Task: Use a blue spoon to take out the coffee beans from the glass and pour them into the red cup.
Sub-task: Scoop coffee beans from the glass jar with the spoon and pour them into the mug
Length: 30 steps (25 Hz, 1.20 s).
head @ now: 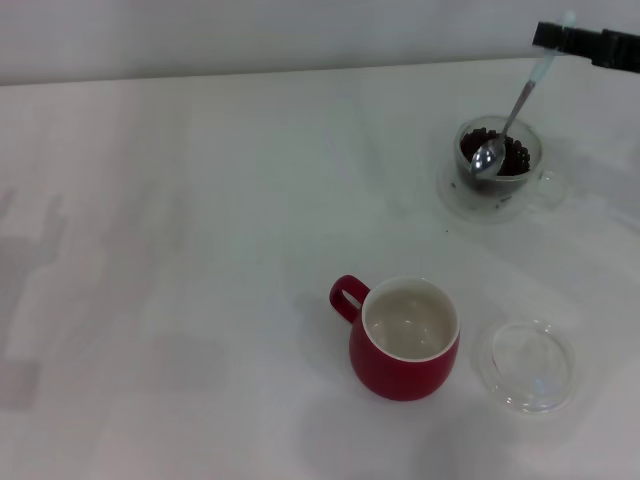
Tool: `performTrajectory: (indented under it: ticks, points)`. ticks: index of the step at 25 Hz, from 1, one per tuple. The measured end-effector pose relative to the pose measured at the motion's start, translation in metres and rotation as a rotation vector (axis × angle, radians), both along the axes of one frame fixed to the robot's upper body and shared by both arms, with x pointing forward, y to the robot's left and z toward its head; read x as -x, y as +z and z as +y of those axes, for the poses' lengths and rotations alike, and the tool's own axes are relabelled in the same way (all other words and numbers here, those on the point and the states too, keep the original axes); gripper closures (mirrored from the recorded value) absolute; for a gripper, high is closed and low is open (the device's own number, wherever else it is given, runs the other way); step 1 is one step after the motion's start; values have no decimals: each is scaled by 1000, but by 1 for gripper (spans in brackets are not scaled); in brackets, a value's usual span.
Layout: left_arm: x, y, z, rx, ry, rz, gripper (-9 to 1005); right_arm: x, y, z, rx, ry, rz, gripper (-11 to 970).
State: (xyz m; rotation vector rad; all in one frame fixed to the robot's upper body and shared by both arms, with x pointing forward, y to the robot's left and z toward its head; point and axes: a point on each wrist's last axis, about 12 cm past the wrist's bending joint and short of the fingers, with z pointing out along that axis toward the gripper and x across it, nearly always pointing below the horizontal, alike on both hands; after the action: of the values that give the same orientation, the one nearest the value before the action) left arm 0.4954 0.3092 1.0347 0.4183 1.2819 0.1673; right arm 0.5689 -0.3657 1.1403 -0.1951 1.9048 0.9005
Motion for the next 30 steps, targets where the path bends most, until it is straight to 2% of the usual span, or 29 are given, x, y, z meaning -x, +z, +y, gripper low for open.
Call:
performTrajectory:
  ticks: [12,19,30]
  points:
    - [0,-1,2,-10,3,11,345,-25,-8,2,178,-126,-46,799]
    - [-1,-1,2,-10,3,10,344,-30,-13,2,252,-153,-31,797]
    - [-2,0,2,-9,5,10,344,-28,-21,0,217,-198,9,795]
